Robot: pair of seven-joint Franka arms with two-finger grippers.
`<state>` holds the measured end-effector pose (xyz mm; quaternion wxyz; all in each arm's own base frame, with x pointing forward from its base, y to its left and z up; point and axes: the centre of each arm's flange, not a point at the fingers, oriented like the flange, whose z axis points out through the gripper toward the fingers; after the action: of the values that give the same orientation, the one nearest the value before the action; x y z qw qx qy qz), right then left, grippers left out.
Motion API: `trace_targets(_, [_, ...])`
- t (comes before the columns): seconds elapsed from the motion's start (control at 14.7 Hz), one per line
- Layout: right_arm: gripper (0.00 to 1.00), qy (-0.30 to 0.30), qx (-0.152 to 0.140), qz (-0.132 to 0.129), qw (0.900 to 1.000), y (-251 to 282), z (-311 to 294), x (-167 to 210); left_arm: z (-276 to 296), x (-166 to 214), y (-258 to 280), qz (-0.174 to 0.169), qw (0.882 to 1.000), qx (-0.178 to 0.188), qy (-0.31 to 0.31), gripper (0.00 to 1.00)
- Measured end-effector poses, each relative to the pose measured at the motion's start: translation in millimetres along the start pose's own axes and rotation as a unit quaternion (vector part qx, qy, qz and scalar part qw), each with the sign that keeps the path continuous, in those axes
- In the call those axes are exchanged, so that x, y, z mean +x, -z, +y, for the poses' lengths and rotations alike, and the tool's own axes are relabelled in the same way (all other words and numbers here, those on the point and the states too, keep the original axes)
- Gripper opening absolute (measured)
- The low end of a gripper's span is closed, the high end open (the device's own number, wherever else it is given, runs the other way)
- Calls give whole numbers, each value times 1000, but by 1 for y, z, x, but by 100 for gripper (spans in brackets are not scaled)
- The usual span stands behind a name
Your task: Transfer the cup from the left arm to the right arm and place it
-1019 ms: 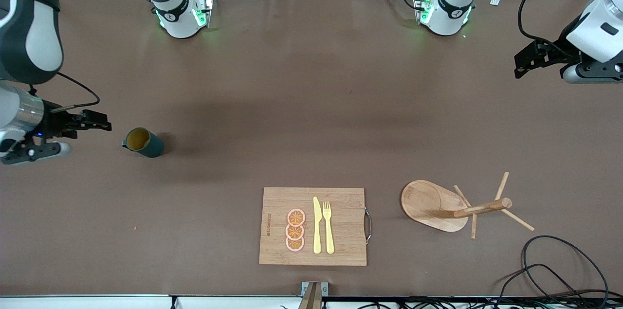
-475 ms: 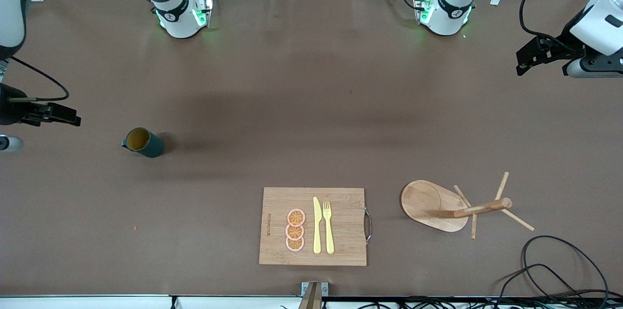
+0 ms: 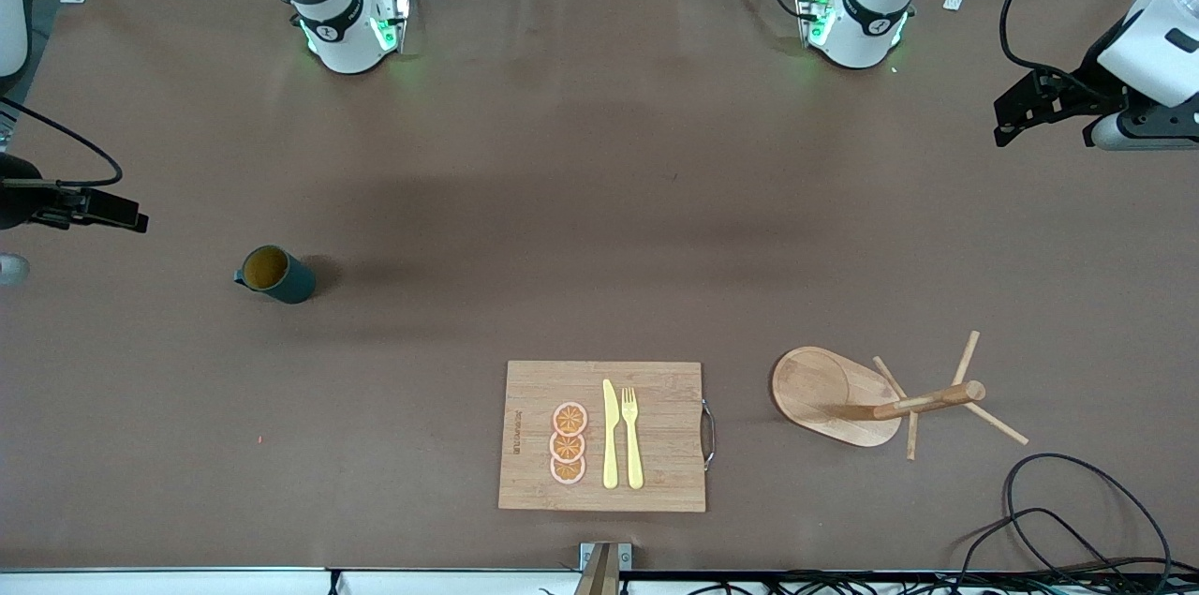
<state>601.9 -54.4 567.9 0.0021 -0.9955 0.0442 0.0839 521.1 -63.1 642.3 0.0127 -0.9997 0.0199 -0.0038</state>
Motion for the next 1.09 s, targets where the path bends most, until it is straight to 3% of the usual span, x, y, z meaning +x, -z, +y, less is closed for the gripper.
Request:
trace_targets(0.61, [100,11,23,22,999,23,-1,-33,1,0,0,1,1000,0,-1,100])
trace_targets(1.09, [100,22,13,38,999,35,-5,-77,1,1,0,3,1000,0,-2,100])
